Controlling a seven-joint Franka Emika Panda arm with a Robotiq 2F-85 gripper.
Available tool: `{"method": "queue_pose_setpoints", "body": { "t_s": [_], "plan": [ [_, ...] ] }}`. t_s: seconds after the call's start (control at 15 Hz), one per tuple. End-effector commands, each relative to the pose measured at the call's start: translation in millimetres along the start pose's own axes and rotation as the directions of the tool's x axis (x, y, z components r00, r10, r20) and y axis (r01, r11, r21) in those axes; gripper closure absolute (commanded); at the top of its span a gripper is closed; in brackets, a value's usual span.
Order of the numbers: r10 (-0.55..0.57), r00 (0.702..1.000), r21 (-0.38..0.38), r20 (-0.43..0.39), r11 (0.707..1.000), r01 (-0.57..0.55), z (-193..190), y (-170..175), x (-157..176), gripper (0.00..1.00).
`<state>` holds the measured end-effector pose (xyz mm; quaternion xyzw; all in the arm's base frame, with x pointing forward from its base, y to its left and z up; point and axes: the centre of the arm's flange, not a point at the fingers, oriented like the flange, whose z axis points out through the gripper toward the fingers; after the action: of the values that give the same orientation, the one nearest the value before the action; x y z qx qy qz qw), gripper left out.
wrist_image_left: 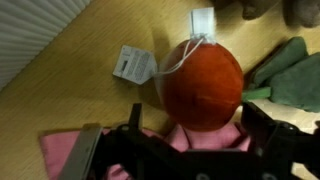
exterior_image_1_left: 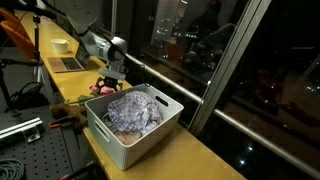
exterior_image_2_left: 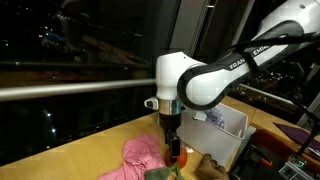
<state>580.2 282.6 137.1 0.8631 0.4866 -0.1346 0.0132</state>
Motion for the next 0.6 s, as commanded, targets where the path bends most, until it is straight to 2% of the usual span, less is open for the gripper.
{"method": "queue_pose_setpoints", "body": {
  "t_s": [0.0,0.07,0.27,0.53],
  "plan": [
    [-0.009,1.0,0.004,-0.01,1.0,0.009,23,11,13,0.16],
    [-0.006,1.0,0.012,-0.008,1.0,0.006,28,11,13,0.28],
    [-0.001,1.0,0.019,-0.003,1.0,0.001,33,11,15,0.51],
    [0.009,1.0,-0.006,-0.008,1.0,-0.009,11,4,18,0.81]
  ]
}}
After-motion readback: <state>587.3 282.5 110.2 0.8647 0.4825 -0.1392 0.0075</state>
